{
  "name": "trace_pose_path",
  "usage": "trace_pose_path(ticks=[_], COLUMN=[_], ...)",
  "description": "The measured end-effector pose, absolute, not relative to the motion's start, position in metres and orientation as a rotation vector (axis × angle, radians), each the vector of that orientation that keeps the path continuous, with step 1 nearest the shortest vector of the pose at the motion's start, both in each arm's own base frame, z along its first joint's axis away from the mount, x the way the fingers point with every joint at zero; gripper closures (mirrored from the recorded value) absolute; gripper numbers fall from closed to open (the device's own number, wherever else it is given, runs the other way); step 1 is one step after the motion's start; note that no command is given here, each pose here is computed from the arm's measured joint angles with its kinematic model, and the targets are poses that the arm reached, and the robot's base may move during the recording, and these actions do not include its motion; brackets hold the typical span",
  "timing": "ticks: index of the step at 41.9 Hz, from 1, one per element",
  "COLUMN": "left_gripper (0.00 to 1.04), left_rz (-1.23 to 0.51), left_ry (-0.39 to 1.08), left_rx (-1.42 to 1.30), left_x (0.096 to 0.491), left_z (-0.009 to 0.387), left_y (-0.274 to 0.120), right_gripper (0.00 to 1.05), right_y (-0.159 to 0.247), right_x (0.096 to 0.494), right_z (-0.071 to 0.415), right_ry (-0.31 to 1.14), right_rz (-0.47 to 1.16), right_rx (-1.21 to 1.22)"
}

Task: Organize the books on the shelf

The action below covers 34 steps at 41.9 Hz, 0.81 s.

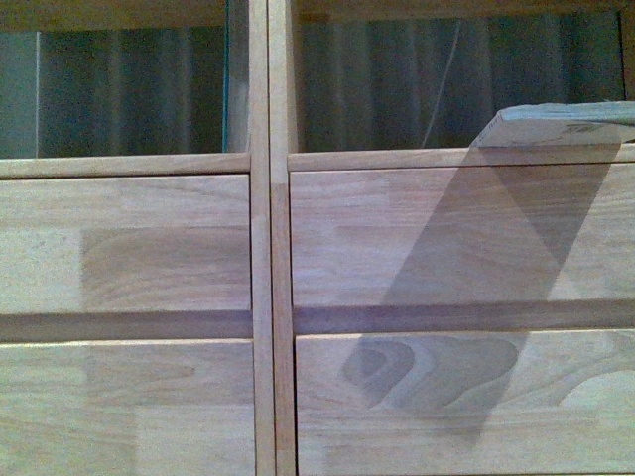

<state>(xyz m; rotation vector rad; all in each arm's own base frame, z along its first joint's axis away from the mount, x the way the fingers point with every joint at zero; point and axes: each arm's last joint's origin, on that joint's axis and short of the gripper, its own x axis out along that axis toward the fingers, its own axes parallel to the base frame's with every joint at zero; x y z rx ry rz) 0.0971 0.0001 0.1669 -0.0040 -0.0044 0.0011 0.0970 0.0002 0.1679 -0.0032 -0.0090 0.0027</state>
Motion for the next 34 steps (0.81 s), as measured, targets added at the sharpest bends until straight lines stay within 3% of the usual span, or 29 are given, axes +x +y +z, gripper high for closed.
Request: trace_pose_path(ticks=[34], left_gripper=[0.07], left_rz=[0.000], left_ry=[-0.005], left_rx=[-0.004], left_x=[0.0971], left_z=[0.1670], left_y=[0.0001], right_gripper=[0.07], right_y=[0.0002], right_x=[0.0971], right_z=[0.1678], right_ry=[-0.009], right_rz=[0.003], right_rx=[-0.002])
